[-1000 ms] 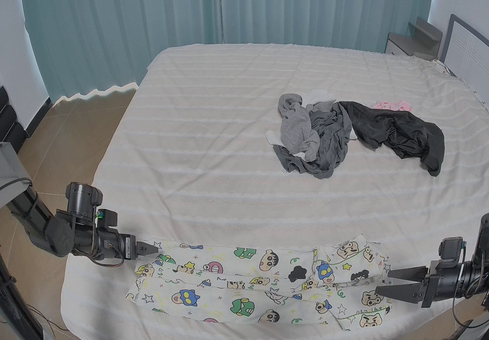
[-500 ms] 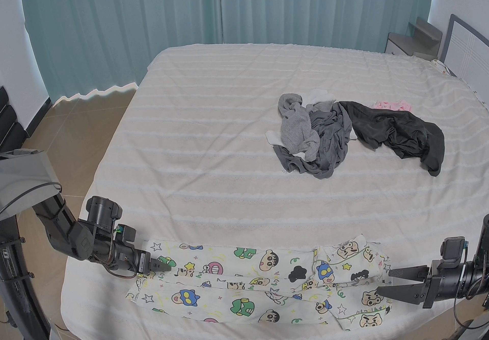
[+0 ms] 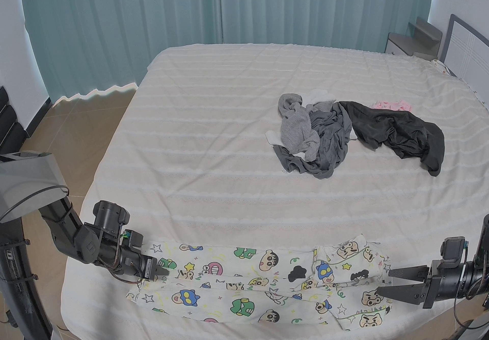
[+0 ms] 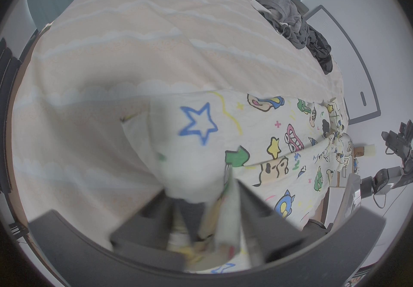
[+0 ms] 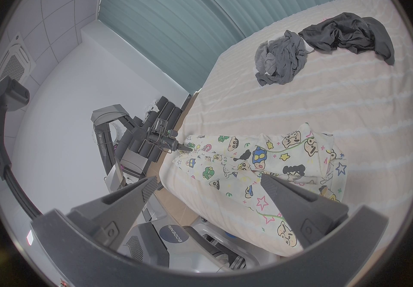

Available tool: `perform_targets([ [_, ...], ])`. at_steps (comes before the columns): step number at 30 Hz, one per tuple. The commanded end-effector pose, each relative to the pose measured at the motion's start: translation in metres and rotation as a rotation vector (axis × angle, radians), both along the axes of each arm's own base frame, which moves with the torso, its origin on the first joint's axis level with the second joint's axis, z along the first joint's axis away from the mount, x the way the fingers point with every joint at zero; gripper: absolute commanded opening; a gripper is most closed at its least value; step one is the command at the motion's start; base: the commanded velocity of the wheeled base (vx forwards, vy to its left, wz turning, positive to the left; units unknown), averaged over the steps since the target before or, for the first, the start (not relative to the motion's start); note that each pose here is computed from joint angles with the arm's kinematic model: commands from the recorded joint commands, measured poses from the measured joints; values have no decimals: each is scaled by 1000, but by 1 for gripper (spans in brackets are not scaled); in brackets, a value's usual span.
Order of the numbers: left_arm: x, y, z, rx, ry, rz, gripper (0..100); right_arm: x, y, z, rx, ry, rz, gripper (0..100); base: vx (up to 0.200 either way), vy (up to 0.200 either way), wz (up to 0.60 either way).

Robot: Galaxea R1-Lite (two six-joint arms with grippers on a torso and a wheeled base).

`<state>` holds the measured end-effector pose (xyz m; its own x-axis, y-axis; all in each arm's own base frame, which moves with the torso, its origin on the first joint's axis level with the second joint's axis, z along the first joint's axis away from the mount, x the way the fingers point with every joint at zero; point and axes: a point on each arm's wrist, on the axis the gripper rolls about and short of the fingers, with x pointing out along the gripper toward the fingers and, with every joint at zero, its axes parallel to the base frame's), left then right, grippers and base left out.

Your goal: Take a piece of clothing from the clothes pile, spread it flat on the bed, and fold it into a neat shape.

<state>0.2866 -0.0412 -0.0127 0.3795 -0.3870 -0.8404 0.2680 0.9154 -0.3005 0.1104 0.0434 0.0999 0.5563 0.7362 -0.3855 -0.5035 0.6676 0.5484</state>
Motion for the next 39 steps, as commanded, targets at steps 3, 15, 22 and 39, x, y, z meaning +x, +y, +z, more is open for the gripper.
perform_targets([
  [3, -4, 1, 3, -2, 4, 10, 0, -2, -1, -4, -4, 18, 0, 100, 0, 0, 0],
  [15, -15, 12, 42, -8, -19, 55, 0, -3, -1, -4, -4, 19, -1, 100, 0, 0, 0],
  [22, -20, 39, 58, -5, -24, 146, 0, -3, -1, -4, -3, 16, -1, 100, 0, 0, 0],
  [39, -24, 148, 84, -53, -77, 374, 0, -4, -1, -2, 0, 4, -1, 100, 0, 0, 0],
])
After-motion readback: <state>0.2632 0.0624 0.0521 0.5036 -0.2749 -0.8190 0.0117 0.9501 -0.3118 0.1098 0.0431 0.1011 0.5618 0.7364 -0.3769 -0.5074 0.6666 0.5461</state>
